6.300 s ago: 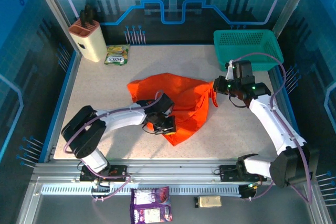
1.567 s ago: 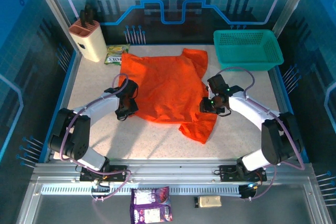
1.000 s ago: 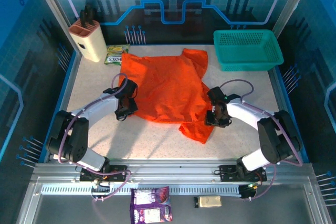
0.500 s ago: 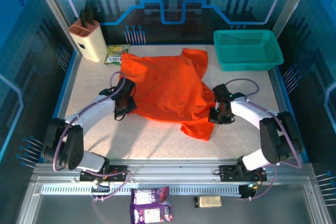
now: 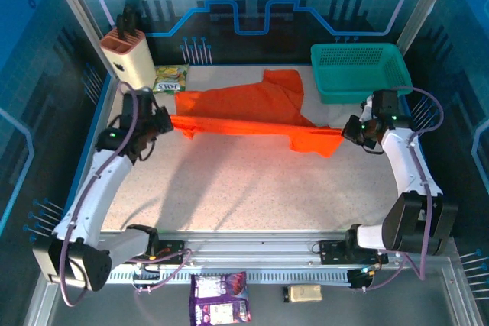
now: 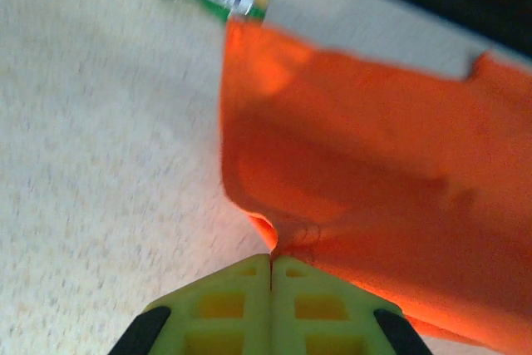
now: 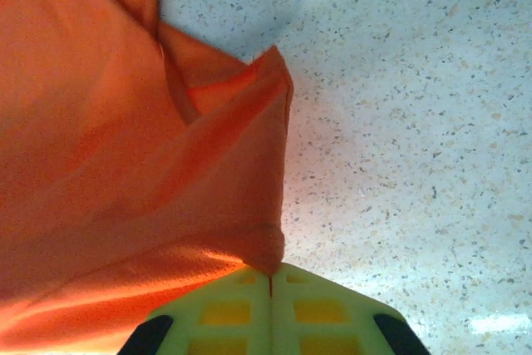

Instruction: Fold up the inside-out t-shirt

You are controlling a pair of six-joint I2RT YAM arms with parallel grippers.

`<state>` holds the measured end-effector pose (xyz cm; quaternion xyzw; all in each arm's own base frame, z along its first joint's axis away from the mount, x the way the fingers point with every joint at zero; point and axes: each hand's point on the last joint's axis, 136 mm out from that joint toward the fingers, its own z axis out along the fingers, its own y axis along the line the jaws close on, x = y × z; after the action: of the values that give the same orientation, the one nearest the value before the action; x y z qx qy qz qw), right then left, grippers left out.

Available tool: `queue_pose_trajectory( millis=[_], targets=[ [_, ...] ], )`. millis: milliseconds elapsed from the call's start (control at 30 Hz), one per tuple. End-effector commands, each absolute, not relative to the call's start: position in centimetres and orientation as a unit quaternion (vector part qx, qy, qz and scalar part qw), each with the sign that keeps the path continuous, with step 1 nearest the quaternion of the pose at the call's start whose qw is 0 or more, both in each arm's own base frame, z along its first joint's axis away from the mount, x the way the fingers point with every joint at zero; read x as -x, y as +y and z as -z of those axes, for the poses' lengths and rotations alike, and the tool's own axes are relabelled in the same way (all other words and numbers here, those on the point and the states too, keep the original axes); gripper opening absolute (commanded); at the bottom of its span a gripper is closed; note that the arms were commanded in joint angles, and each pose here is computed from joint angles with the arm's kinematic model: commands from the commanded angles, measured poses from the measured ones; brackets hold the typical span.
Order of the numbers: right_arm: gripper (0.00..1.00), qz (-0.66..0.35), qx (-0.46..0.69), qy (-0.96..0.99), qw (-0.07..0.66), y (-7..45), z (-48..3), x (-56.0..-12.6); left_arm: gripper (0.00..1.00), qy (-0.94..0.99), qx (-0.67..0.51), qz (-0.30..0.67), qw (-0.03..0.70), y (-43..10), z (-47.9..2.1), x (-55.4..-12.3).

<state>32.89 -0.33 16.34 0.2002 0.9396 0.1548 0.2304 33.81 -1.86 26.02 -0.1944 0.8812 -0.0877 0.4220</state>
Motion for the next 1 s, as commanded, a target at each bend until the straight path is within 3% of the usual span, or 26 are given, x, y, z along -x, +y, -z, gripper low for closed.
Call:
queue_pose_trajectory(
  millis=[0, 167, 267, 433, 533, 700, 967],
  targets=[
    [0.0, -0.171, -0.192, 0.934, 0.248, -0.2, -19.1, -32.5, 0.0, 0.854, 0.151, 0.126, 0.482, -1.9, -32.4, -34.6],
    [0.0, -0.202, -0.191, 0.923, 0.267, 0.7, -20.7, -32.3, 0.0, 0.8, 0.094, 0.268, 0.529, -5.1, -40.1, -34.4],
    [0.0, -0.198, -0.193, 0.923, 0.267, 0.7, -20.5, -31.7, 0.0, 0.811, 0.098, 0.3, 0.492, -6.0, -39.7, -34.0],
    [0.0, -0.163, -0.205, 0.932, 0.25, -0.2, -18.3, -30.3, 0.0, 0.894, 0.176, 0.317, 0.263, -7.6, -28.5, -30.9],
    [0.0, -0.145, -0.207, 0.939, 0.234, -0.5, -17.0, -29.8, 0.0, 0.911, 0.223, 0.294, 0.182, -7.4, -21.5, -27.7],
    [0.0, -0.119, -0.201, 0.949, 0.212, -0.4, -15.0, -29.2, 0.0, 0.91, 0.289, 0.278, 0.104, -7.4, -13.4, -24.0],
    [0.0, -0.108, -0.197, 0.953, 0.201, -0.2, -12.5, -30.4, 0.0, 0.89, 0.332, 0.3, 0.089, -8.0, -6.9, -24.8]
  ],
)
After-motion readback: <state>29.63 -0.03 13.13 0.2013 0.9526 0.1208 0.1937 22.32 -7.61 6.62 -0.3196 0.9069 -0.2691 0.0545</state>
